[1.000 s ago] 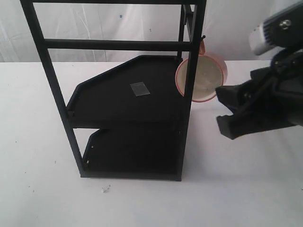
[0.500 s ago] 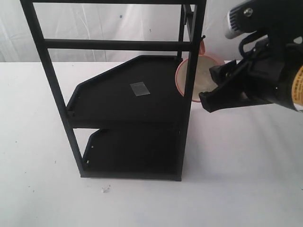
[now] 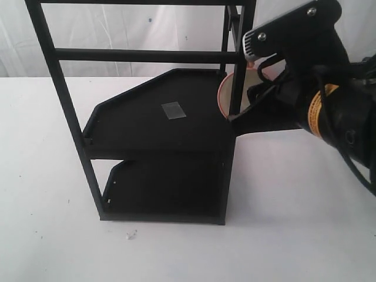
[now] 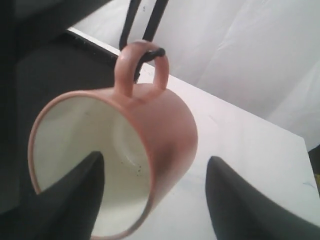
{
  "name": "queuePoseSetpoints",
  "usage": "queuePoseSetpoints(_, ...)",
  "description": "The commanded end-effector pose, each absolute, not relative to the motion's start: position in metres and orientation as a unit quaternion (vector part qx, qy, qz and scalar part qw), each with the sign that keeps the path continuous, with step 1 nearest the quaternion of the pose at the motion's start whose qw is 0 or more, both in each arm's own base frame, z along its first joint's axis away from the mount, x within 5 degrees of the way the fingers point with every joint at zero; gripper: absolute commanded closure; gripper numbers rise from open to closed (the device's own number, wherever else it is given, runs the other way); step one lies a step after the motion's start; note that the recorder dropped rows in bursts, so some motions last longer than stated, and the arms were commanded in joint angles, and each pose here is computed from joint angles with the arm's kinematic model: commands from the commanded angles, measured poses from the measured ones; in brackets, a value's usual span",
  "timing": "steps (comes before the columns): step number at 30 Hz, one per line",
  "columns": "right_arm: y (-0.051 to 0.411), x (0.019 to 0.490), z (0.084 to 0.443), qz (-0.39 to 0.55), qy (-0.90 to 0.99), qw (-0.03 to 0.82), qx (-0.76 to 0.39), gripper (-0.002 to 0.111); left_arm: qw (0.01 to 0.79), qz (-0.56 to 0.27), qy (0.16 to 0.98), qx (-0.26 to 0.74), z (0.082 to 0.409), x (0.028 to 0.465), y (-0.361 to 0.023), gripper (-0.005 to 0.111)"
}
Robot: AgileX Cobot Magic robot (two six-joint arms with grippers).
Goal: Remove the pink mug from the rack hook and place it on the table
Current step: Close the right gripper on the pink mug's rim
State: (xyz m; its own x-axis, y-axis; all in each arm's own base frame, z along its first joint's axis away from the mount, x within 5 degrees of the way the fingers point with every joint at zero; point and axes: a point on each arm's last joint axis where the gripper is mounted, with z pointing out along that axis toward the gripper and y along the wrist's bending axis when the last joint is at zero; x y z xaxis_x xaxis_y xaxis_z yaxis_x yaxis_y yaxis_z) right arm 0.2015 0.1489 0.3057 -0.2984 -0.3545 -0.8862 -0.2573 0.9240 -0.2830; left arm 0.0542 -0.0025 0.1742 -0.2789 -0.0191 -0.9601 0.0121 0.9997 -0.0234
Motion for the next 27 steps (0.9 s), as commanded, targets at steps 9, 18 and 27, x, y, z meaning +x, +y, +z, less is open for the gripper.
queuePoseSetpoints(9, 0.135, 0.221, 0.303, -0.057, 0.811, 0.573, -0.107, 0.052, 0.603, -0.012, 0.798, -0.004, 0.174, 0.054, -0.002, 0.107)
queuePoseSetpoints(18, 0.131, 0.232, 0.307, -0.010, 0.798, 0.594, -0.100, 0.052, 0.603, -0.012, 0.798, -0.004, 0.174, 0.054, -0.002, 0.107)
queuePoseSetpoints(27, 0.141, 0.246, 0.288, -0.029, 0.799, 0.589, -0.118, 0.052, 0.603, -0.012, 0.798, -0.004, 0.174, 0.054, -0.002, 0.107)
